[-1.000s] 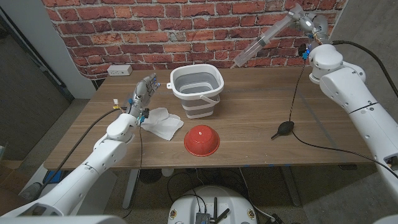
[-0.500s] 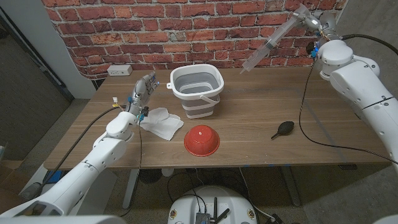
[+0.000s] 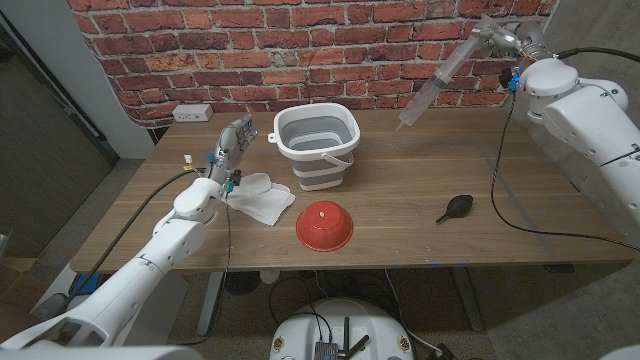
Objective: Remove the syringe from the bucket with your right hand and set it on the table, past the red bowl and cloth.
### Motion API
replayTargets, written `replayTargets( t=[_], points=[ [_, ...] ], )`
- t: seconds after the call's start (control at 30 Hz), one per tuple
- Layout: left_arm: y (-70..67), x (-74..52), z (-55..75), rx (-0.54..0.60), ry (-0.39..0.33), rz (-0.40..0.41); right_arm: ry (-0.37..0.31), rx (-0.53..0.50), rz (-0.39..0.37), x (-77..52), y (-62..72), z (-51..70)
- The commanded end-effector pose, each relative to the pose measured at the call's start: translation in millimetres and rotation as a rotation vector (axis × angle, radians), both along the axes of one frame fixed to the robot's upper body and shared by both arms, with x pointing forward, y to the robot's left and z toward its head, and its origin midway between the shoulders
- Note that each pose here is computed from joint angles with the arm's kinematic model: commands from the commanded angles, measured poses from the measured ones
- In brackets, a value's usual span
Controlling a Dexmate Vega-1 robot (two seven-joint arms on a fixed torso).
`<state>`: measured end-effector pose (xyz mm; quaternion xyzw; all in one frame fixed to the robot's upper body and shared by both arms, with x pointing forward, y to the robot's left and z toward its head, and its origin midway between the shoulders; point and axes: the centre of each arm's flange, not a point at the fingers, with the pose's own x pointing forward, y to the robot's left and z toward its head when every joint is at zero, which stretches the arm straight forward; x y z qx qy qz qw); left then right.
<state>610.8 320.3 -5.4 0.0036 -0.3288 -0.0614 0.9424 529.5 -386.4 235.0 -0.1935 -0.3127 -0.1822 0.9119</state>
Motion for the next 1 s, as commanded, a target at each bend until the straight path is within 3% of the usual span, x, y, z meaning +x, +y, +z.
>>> replayTargets(
  t=[0.03,0.6,1.0],
  points=[
    [-5.4,6.9,-0.2,0.003,0.012,-0.013,0.187,-0.055,0.015,14.6,1.4,-8.3],
    [-5.1,10.1,-2.9,-0.002,0.023,-0.012,0.286,-0.058,0.075,32.3,5.0,-18.1],
    [-4.1,8.9,-1.9,-0.002,0.021,-0.01,0.37,-0.081,0.145,48.8,13.0,-31.3]
  ],
)
